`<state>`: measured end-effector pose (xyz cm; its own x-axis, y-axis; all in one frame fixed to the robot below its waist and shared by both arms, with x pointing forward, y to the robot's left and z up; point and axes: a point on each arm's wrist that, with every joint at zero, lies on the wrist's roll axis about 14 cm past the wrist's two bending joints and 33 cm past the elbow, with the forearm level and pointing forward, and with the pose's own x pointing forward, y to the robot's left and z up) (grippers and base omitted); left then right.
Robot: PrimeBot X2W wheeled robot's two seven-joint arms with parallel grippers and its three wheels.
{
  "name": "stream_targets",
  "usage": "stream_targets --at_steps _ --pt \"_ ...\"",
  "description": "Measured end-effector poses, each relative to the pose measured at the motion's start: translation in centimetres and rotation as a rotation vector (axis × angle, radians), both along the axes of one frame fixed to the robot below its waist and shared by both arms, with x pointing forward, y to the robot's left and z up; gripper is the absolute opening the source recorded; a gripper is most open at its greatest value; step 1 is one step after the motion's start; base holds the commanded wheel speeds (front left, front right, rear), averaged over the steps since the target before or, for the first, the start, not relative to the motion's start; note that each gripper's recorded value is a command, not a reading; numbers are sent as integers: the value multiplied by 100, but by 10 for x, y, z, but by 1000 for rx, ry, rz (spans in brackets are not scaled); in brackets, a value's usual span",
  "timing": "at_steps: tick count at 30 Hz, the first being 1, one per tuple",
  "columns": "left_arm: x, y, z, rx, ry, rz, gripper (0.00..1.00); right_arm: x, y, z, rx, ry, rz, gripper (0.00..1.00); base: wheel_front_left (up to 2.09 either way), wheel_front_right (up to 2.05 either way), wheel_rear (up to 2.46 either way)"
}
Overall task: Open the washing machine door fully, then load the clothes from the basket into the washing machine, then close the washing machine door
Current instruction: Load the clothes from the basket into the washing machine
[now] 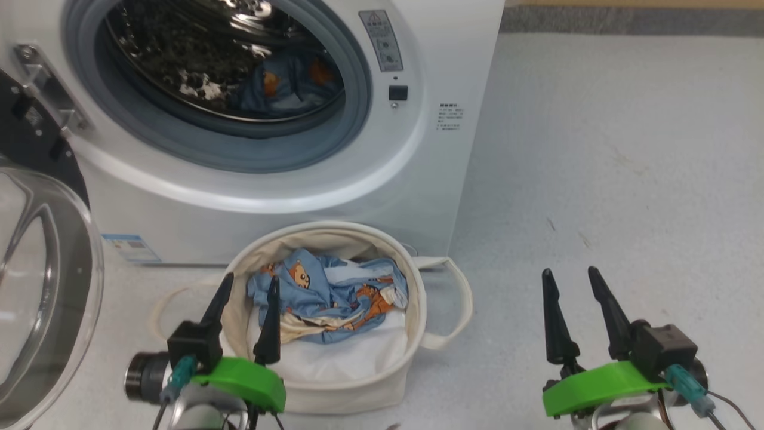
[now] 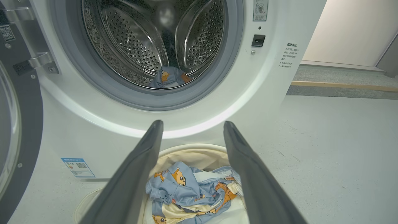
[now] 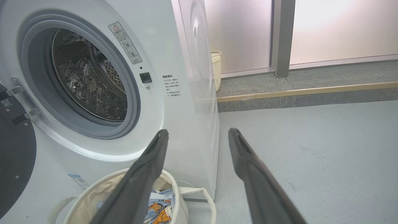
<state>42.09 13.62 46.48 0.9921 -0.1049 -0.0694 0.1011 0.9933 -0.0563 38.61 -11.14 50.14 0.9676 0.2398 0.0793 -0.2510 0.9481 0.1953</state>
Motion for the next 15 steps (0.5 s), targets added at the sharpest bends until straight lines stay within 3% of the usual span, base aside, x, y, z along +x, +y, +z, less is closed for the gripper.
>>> stream_targets --at_steps 7,15 --pt "-26 6 2 -18 -6 43 100 -14 5 6 6 -13 14 100 0 0 0" --pt "-27 -3 10 -11 -31 21 100 -19 3 6 15 -13 7 100 0 0 0"
